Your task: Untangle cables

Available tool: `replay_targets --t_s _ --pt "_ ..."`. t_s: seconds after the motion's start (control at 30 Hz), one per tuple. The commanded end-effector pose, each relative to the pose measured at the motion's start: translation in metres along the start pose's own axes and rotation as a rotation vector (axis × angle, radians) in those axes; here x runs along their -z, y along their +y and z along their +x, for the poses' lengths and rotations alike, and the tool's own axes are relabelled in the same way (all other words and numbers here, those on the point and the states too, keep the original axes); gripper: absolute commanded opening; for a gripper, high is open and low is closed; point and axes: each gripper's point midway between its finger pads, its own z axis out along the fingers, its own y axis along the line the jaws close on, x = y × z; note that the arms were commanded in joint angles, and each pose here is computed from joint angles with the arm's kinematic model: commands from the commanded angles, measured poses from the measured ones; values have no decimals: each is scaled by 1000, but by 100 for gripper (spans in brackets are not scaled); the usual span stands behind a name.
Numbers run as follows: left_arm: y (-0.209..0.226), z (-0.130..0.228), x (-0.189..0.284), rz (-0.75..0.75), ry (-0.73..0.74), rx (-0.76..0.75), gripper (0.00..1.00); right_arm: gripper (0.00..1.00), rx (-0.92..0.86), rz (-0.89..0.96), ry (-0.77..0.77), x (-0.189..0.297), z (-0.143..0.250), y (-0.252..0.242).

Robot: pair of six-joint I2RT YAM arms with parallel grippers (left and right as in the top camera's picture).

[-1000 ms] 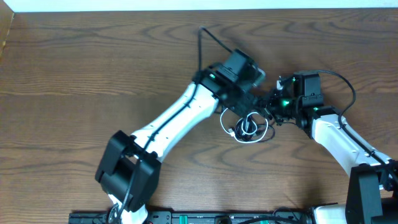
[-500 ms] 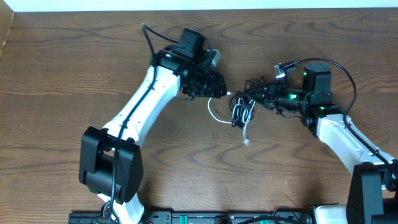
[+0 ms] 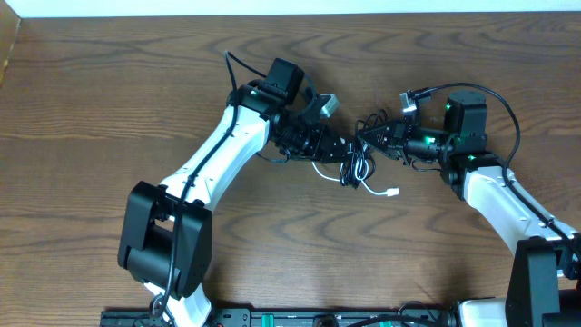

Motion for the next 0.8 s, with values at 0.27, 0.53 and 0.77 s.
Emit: replay_targets --t_s 0.27,0.53,0.77 --pt "-5 4 -14 83 27 -3 64 1 5 -28 32 0 5 4" --pt "-8 10 -38 200 101 110 56 1 6 -36 42 0 7 5" --pt "-20 11 -35 269 111 102 8 1 11 -36 42 0 7 5"
